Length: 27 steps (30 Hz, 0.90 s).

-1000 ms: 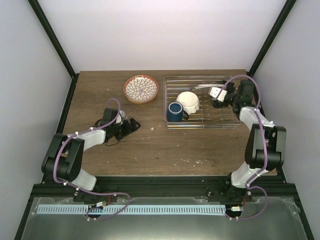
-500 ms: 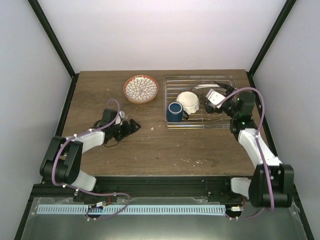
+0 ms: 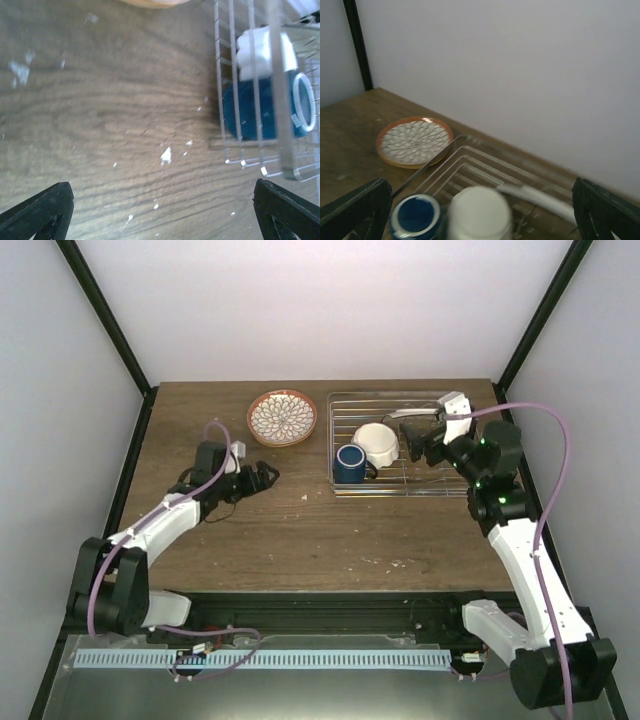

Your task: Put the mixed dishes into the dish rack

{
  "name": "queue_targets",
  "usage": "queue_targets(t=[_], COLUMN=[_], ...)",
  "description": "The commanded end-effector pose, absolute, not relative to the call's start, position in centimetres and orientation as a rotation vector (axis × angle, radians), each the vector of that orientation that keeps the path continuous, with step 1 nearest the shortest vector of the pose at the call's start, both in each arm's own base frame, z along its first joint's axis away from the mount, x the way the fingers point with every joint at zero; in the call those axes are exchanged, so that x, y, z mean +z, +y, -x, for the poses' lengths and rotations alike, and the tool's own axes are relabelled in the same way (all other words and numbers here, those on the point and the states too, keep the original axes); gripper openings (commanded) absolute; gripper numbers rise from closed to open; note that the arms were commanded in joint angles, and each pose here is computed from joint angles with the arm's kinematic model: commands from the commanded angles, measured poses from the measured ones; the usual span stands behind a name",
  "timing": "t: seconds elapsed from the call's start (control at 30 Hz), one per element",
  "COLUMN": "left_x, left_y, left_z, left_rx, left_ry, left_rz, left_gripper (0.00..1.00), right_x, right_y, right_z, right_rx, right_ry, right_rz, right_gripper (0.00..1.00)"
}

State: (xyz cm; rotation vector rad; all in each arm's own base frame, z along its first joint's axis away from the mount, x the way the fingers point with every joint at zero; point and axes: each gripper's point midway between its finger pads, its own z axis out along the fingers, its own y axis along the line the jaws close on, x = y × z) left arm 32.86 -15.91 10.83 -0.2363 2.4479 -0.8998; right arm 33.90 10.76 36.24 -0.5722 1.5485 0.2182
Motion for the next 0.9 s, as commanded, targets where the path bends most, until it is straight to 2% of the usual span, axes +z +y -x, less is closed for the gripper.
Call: queue_targets(t=[0.0, 0.3, 0.5, 0.87], left_x=[15.4, 19.8, 21.0, 17.8], left_y=[-15.6, -14.9, -14.2, -9.6], left_z=[-34.8, -40.2, -44.2, -51.8], left_rx=[-0.842, -0.695, -0.616, -0.476], left_ry=[2.354, 2.354, 2.384, 2.507], left_rz=[0.176, 0.143, 0.141, 0.225], left_gripper=[1.00, 1.00, 1.00, 1.00], right_x=[33.3, 29.0, 25.2, 25.0], right_y=[11.7, 12.5, 11.6, 11.0], right_z=[-30.0, -26.6, -25.7, -25.5], right_rx=[0.551, 0.850, 0.776, 0.739], right_ry=[1.765, 1.925, 2.048, 2.033], right_rz=[0.358, 0.118, 0.098, 0.079], right_gripper=[0.99, 1.00, 1.00, 1.00])
